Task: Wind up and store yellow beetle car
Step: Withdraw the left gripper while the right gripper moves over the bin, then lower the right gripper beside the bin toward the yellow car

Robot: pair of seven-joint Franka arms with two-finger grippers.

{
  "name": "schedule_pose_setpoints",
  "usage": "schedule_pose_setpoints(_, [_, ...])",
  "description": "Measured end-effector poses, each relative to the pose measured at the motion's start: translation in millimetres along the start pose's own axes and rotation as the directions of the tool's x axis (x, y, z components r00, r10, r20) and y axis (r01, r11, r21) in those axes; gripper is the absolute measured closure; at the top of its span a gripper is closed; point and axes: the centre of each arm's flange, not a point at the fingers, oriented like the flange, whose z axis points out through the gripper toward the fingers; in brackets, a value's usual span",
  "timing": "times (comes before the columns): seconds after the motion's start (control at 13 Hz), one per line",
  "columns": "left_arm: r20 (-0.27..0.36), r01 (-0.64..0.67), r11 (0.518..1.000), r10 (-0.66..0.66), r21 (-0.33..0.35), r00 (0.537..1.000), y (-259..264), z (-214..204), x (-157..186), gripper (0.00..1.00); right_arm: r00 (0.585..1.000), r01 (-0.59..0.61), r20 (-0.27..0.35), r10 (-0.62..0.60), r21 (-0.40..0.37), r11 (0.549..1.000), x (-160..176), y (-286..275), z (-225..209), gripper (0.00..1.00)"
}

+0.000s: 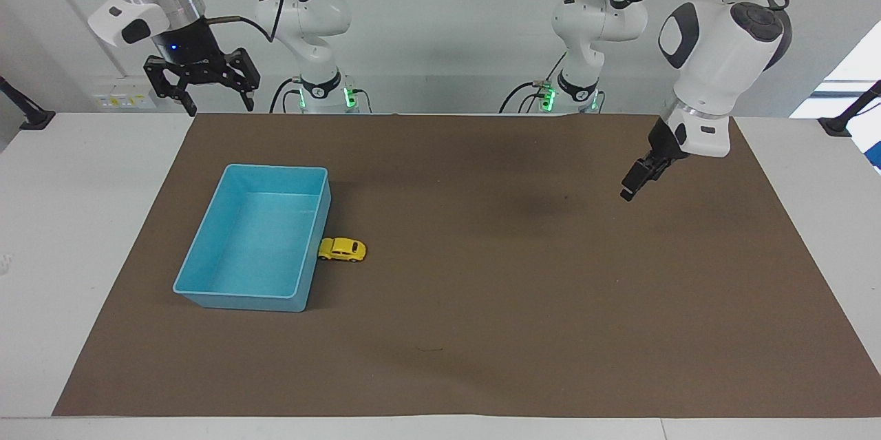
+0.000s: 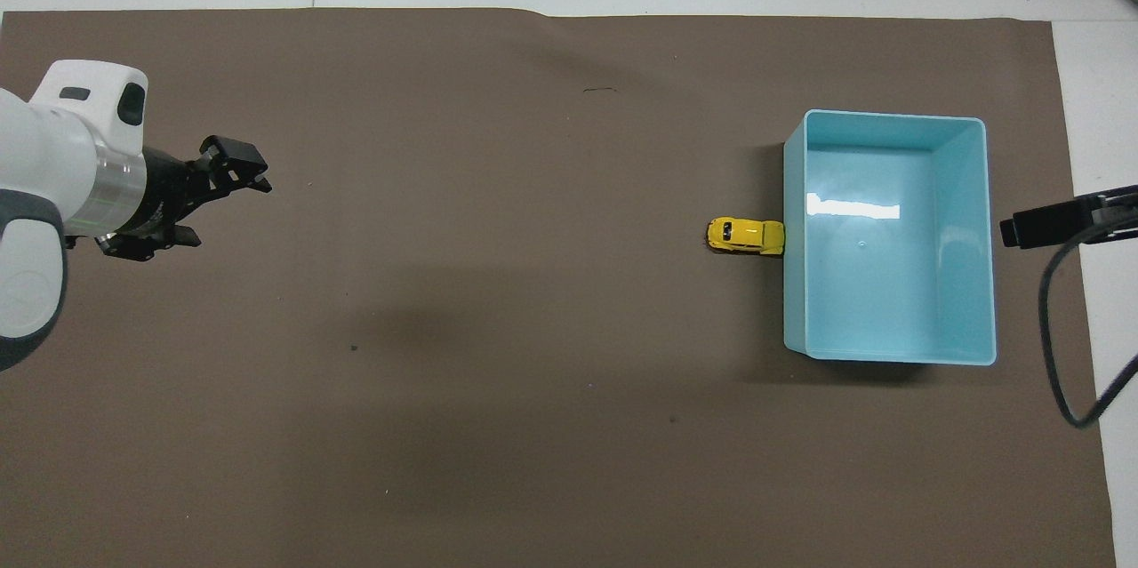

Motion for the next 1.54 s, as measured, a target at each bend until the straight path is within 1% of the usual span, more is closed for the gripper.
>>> schedule_pose_setpoints(0.15, [0.003,-0.182,0.983,0.182,0.037,0.983,-14.8,-8.1,2.6,0.00,0.990,0.144,0.006,-0.144,0.003,0.990,-3.8,-4.6,1.8,0.00])
schedule_pose_setpoints(0.31, [0.009,-0.333,0.942,0.333,0.046,0.943,-23.8,-18.9,2.1,0.00,0.968,0.252,0.013,-0.252,0.008,0.968,-6.6,-8.1,5.3,0.00])
schedule_pose_setpoints(0.38, [0.014,-0.388,0.921,0.388,0.047,0.922,-27.6,-26.8,1.1,0.00,0.950,0.312,0.016,-0.313,0.011,0.950,-6.8,-10.4,7.1,0.00])
schedule_pose_setpoints(0.46, [0.026,-0.426,0.903,0.426,0.048,0.905,-29.4,-36.9,-1.4,0.00,0.923,0.383,0.019,-0.383,0.016,0.924,-6.5,-12.8,9.4,0.00])
schedule_pose_setpoints(0.62, [0.058,-0.496,0.866,0.493,0.062,0.868,-31.1,-63.0,-7.0,0.00,0.851,0.523,0.028,-0.524,0.029,0.852,-5.1,-21.7,16.7,0.00])
schedule_pose_setpoints(0.77, [0.077,-0.549,0.832,0.544,0.082,0.836,-33.7,-91.1,-10.2,0.00,0.781,0.622,0.033,-0.623,0.042,0.782,-4.3,-27.9,23.4,0.00])
schedule_pose_setpoints(0.85, [0.086,-0.563,0.822,0.557,0.083,0.826,-35.7,-102.4,-11.4,0.00,0.739,0.671,0.032,-0.673,0.046,0.740,-3.6,-30.4,25.8,0.00])
schedule_pose_setpoints(1.0, [0.103,-0.577,0.813,0.569,0.082,0.816,-38.1,-124.1,-15.8,0.00,0.632,0.773,0.023,-0.774,0.047,0.633,0.5,-38.3,36.0,0.00])
schedule_pose_setpoints(1.15, [0.104,-0.579,0.811,0.571,0.081,0.815,-38.1,-140.4,-20.2,0.00,0.528,0.848,0.017,-0.849,0.045,0.528,6.1,-49.0,50.2,0.00])
schedule_pose_setpoints(1.31, [0.110,-0.579,0.811,0.570,0.081,0.814,-39.2,-142.6,-22.9,0.00,0.445,0.894,0.015,-0.896,0.049,0.445,11.9,-54.1,62.6,0.00])
schedule_pose_setpoints(1.54, [0.110,-0.582,0.809,0.573,0.081,0.812,-38.0,-142.4,-23.9,0.00,0.373,0.927,0.010,-0.928,0.046,0.373,26.1,-57.4,83.1,0.00])
